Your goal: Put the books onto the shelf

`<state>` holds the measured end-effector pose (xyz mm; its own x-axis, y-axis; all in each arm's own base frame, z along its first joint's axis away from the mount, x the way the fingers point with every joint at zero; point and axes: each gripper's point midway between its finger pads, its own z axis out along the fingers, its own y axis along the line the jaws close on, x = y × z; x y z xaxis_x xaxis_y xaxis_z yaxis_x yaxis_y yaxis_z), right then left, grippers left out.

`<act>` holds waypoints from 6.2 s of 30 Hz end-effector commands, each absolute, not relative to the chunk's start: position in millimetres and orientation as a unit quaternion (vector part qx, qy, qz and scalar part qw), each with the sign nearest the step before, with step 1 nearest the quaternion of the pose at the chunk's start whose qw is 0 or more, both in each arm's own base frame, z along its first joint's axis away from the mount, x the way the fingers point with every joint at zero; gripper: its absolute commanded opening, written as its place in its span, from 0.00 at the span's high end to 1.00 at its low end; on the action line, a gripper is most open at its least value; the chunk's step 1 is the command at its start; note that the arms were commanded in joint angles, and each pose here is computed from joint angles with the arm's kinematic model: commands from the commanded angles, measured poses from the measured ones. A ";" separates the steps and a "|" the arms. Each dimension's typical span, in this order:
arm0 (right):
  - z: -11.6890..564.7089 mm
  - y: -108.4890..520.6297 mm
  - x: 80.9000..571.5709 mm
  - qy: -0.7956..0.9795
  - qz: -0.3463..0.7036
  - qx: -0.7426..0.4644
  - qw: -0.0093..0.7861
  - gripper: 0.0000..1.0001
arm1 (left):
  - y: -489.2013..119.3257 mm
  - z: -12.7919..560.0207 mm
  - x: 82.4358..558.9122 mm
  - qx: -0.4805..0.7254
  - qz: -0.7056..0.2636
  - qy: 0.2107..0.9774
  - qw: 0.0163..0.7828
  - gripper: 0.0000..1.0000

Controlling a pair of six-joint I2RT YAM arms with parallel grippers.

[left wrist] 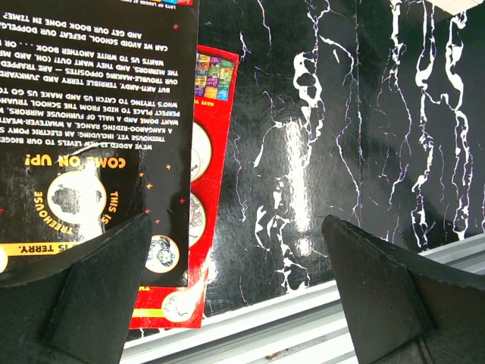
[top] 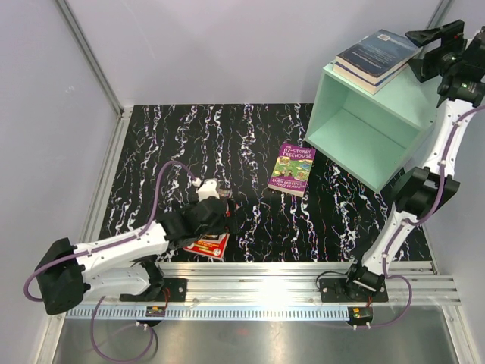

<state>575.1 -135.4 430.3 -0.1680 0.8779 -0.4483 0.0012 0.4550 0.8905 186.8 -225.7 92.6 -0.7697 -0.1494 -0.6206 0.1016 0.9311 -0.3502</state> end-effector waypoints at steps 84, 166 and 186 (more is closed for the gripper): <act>117.2 200.0 369.6 0.830 0.408 0.193 0.327 0.75 | -428.9 73.3 342.5 0.098 -0.401 0.880 0.235 0.02; 129.5 9.9 455.7 0.781 0.177 0.358 0.480 0.00 | -281.9 96.0 248.1 0.053 -0.321 0.895 0.304 0.06; 228.2 16.1 233.3 0.764 0.187 0.338 0.517 0.87 | -450.2 48.3 310.3 0.063 -0.310 0.916 0.247 0.82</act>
